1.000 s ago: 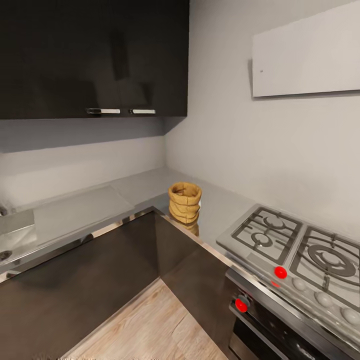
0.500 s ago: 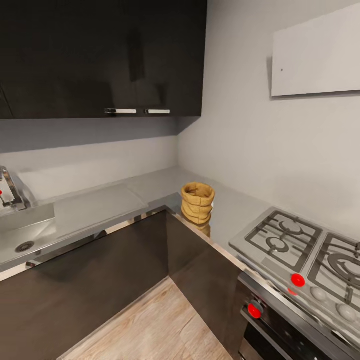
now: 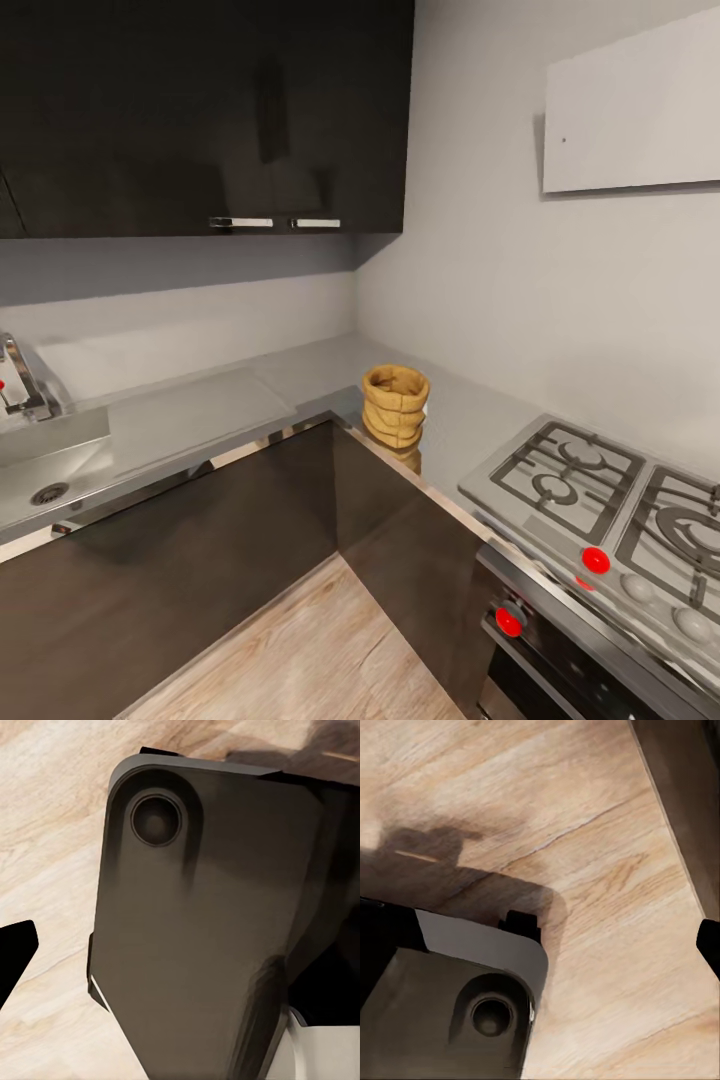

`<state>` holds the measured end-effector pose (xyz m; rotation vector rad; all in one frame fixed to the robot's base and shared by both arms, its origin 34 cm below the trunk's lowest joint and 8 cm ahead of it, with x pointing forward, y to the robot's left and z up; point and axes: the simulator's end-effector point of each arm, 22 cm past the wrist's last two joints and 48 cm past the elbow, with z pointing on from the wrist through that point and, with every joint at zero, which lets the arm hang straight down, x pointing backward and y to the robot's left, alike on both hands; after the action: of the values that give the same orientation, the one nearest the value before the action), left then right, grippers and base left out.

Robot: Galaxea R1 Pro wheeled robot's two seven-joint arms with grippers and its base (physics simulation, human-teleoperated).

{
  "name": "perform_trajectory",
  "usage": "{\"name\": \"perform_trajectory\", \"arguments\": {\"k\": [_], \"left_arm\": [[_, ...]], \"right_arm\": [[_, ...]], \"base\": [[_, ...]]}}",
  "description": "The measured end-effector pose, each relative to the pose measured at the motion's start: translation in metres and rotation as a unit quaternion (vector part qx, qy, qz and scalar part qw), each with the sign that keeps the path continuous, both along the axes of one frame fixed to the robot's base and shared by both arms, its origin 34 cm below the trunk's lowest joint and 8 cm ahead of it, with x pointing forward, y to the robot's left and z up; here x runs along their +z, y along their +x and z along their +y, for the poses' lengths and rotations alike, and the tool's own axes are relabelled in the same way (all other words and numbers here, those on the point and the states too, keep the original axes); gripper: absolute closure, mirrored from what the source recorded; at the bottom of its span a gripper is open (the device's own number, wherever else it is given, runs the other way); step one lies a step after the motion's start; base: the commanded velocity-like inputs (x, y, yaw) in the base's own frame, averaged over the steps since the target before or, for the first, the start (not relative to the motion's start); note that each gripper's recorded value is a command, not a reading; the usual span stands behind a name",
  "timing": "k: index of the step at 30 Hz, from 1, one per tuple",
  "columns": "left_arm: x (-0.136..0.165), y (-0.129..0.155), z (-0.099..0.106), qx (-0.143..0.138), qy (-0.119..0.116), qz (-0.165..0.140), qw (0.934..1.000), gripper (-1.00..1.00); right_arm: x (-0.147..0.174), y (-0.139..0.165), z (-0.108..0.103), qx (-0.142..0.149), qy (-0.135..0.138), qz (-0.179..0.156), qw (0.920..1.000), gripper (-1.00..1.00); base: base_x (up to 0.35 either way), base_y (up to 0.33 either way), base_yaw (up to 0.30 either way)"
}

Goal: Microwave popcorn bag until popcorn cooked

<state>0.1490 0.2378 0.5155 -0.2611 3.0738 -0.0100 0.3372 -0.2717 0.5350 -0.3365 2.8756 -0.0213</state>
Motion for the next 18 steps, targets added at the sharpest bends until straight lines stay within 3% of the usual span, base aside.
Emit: {"name": "perform_trajectory", "arguments": {"k": [4,7,12,15,18], "left_arm": [[0.000,0.000,0.000,0.000,0.000,0.000,1.0000,-1.00],[0.000,0.000,0.000,0.000,0.000,0.000,1.0000,-1.00],[0.000,0.000,0.000,0.000,0.000,0.000,1.0000,-1.00],[0.000,0.000,0.000,0.000,0.000,0.000,1.0000,-1.00],[0.000,0.000,-0.001,0.000,0.000,0.000,1.0000,-1.00]], "right_arm": [[0.031,0.075,0.037,0.024,0.002,-0.021,0.9995,-1.00],[0.065,0.121,0.065,0.050,0.039,-0.045,0.9970,-1.00],[0.134,0.181,0.113,0.112,0.064,-0.077,0.9887,-1.00],[0.179,0.213,0.125,0.115,0.076,-0.112,0.9840,-1.00],[0.217,0.237,0.131,0.102,0.098,-0.115,0.9833,-1.00]], "base": [[0.000,0.000,0.000],[0.000,0.000,0.000],[0.000,0.000,0.000],[0.000,0.000,0.000],[0.000,0.000,0.000]]}}
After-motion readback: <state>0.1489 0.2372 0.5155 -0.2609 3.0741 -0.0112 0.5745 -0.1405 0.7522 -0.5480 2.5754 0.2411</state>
